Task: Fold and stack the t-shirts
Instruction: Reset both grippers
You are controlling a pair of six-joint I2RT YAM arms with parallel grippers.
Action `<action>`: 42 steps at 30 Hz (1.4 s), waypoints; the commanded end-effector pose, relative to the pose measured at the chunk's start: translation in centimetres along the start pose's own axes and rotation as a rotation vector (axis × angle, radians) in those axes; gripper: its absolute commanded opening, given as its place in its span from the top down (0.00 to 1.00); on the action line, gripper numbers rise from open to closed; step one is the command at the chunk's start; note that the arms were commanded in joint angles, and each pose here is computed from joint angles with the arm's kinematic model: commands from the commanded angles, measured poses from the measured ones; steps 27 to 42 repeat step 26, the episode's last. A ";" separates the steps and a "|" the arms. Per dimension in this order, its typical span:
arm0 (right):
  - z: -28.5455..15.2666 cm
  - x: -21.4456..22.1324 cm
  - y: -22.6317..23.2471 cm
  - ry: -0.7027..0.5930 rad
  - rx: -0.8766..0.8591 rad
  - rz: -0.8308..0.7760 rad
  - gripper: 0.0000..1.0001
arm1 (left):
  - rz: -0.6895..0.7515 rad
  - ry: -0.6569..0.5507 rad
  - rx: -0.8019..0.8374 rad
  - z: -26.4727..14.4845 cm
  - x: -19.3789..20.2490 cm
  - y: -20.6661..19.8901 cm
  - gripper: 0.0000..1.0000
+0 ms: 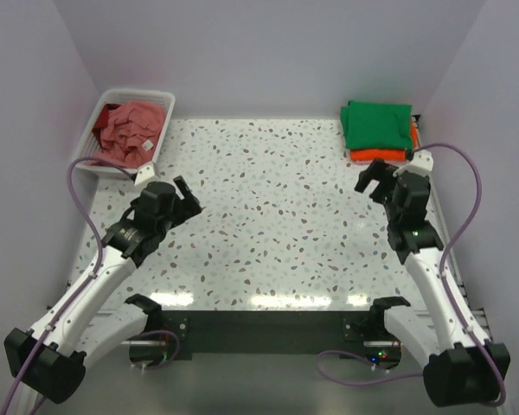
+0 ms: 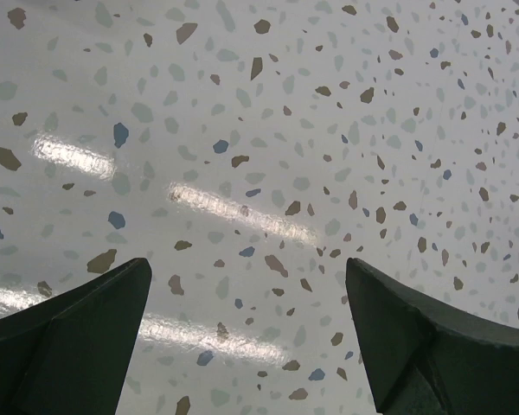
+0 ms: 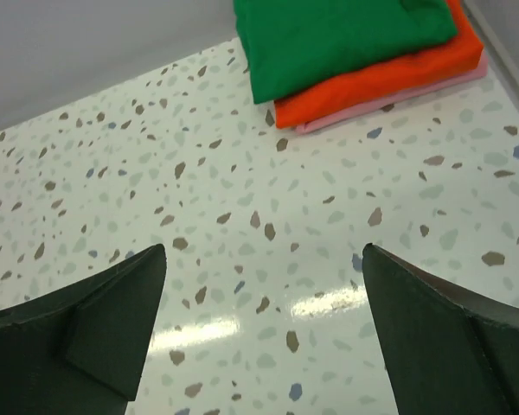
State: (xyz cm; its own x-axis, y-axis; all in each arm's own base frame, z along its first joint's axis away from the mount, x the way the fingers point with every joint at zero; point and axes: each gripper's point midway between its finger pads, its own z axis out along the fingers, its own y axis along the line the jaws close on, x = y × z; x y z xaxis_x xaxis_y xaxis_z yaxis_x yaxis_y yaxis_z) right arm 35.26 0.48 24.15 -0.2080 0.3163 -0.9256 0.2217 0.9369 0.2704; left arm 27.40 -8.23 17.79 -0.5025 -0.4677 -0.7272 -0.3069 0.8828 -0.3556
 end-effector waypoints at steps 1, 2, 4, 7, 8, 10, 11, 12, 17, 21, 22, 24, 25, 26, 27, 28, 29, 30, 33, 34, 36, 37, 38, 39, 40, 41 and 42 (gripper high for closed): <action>-3.5 4.7 0.3 0.125 -0.102 0.039 0.01 | -0.047 -0.059 0.061 -0.6 -1.1 -0.6 0.00; -4.6 4.5 0.4 0.103 -0.128 0.042 0.01 | -0.055 -0.052 0.058 -0.5 -0.6 -0.4 0.00; -5.6 6.9 0.0 0.132 -0.156 0.026 0.01 | -0.057 -0.047 0.064 -0.5 -0.3 -0.3 0.00; -6.9 7.6 -0.6 0.113 -0.170 0.017 0.01 | -0.062 -0.026 0.046 -0.2 0.6 0.3 0.00; -7.1 8.0 -0.9 0.115 -0.162 0.018 0.01 | -0.061 -0.023 0.045 -0.2 0.8 0.4 0.00; -7.5 7.9 -1.5 0.090 -0.136 0.049 0.01 | -0.060 -0.010 0.038 0.0 1.2 0.6 0.00; -7.6 7.9 -1.6 0.083 -0.132 0.058 0.01 | -0.060 -0.007 0.035 0.0 1.3 0.7 0.00; -7.7 7.7 -1.4 0.065 -0.144 0.064 0.01 | -0.059 -0.007 0.033 0.0 1.3 0.8 0.00; -7.9 7.4 -1.7 0.036 -0.141 0.069 0.01 | -0.065 -0.014 0.011 -0.2 1.3 1.3 0.00; -7.7 7.9 -1.7 0.056 -0.138 0.064 0.01 | -0.072 -0.021 0.008 -0.3 1.1 1.4 0.00; -7.6 7.9 -1.6 0.060 -0.142 0.057 0.01 | -0.077 -0.021 0.008 -0.3 1.1 1.4 0.00; -7.5 8.0 -1.8 0.061 -0.131 0.066 0.01 | -0.079 -0.015 0.006 -0.2 1.2 1.4 0.00; -7.5 8.1 -1.8 0.063 -0.128 0.068 0.01 | -0.079 -0.015 0.006 -0.2 1.3 1.4 0.00; -7.5 7.8 -1.7 0.051 -0.132 0.078 0.01 | -0.077 -0.016 0.005 -0.1 1.3 1.4 0.00; -7.5 7.8 -1.7 0.051 -0.132 0.078 0.01 | -0.077 -0.016 0.005 -0.1 1.3 1.4 0.00; -7.5 7.8 -1.7 0.051 -0.132 0.078 0.01 | -0.077 -0.016 0.005 -0.1 1.3 1.4 0.00; -7.5 7.8 -1.7 0.051 -0.132 0.078 0.01 | -0.077 -0.016 0.005 -0.1 1.3 1.4 0.00; -7.5 7.8 -1.7 0.051 -0.132 0.078 0.01 | -0.077 -0.016 0.005 -0.1 1.3 1.4 0.00; -7.5 7.8 -1.7 0.051 -0.132 0.078 0.01 | -0.077 -0.016 0.005 -0.1 1.3 1.4 0.00; -7.5 7.8 -1.7 0.051 -0.132 0.078 0.01 | -0.077 -0.016 0.005 -0.1 1.3 1.4 0.00; -7.5 7.8 -1.7 0.051 -0.132 0.078 0.01 | -0.077 -0.016 0.005 -0.1 1.3 1.4 0.00; -7.5 7.8 -1.7 0.051 -0.132 0.078 0.01 | -0.077 -0.016 0.005 -0.1 1.3 1.4 0.00; -7.5 7.8 -1.7 0.051 -0.132 0.078 0.01 | -0.077 -0.016 0.005 -0.1 1.3 1.4 0.00; -7.5 7.8 -1.7 0.051 -0.132 0.078 0.01 | -0.077 -0.016 0.005 -0.1 1.3 1.4 0.00; -7.5 7.8 -1.7 0.051 -0.132 0.078 0.01 | -0.077 -0.016 0.005 -0.1 1.3 1.4 0.00; -7.5 7.8 -1.7 0.051 -0.132 0.078 0.01 | -0.077 -0.016 0.005 -0.1 1.3 1.4 0.00; -7.5 7.8 -1.7 0.051 -0.132 0.078 0.01 | -0.077 -0.016 0.005 -0.1 1.3 1.4 0.00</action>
